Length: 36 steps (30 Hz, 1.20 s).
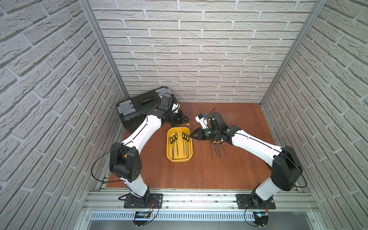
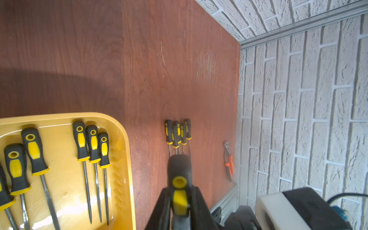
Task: Take the file tool out of the storage box
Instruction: Place the file tool at the center of the board.
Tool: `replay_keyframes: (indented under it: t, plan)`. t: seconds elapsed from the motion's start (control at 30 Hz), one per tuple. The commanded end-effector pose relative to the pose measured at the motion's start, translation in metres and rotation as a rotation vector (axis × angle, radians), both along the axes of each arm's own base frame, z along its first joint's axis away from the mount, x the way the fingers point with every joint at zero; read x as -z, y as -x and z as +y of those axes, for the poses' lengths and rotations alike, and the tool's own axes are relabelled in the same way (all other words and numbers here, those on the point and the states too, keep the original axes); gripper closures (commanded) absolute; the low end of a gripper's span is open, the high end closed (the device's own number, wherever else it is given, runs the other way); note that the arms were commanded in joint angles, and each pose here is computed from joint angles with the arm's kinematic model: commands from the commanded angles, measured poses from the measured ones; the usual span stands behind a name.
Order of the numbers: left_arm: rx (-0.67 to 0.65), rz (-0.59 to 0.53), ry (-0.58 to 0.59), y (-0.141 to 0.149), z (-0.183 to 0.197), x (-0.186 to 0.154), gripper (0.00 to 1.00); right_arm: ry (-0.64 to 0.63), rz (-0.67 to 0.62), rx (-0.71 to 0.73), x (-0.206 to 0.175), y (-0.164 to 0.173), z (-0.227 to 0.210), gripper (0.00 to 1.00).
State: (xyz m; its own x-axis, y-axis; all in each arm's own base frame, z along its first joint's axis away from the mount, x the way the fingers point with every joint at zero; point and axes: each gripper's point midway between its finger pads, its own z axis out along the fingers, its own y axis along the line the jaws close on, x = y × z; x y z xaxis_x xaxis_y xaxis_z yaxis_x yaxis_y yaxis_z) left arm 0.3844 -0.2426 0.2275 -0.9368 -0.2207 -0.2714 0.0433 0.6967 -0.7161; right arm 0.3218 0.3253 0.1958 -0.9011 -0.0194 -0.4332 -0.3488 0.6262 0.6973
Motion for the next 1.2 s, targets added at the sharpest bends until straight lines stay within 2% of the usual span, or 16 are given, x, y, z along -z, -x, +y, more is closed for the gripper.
replay_keyframes:
  t: [0.0, 0.17, 0.3, 0.4, 0.6, 0.77, 0.87, 1.03, 1.17]
  plan:
    - [0.009, -0.052, 0.034, 0.002, -0.001, -0.019, 0.85, -0.024, -0.037, -0.021, -0.014, -0.002, 0.007, 0.86]
    - [0.01, -0.05, 0.033, 0.002, -0.002, -0.018, 0.85, -0.021, -0.039, -0.026, -0.015, -0.002, 0.008, 0.97]
    - [0.01, -0.048, 0.03, 0.001, -0.002, -0.017, 0.8, -0.015, -0.043, -0.027, -0.016, -0.001, 0.008, 0.97]
    - [0.009, -0.043, 0.013, -0.001, -0.001, -0.013, 0.72, 0.006, -0.051, -0.028, -0.017, 0.0, 0.006, 0.97]
    - [0.01, -0.041, -0.05, -0.007, 0.004, -0.006, 0.43, 0.073, -0.081, -0.004, -0.021, 0.001, -0.004, 0.97]
    - [0.005, -0.048, -0.101, -0.011, 0.013, -0.004, 0.12, 0.257, -0.079, 0.062, -0.008, 0.005, -0.036, 0.97]
    - [0.005, -0.06, -0.109, -0.014, 0.017, -0.008, 0.02, 0.337, -0.069, 0.11, 0.003, 0.011, -0.056, 0.97]
    - [0.014, -0.064, -0.138, -0.012, 0.024, -0.008, 0.02, 0.511, -0.051, 0.21, 0.026, 0.022, -0.099, 0.97]
    - [0.02, -0.051, -0.177, -0.007, 0.032, 0.0, 0.02, 0.602, -0.013, 0.25, 0.053, 0.032, -0.119, 0.97]
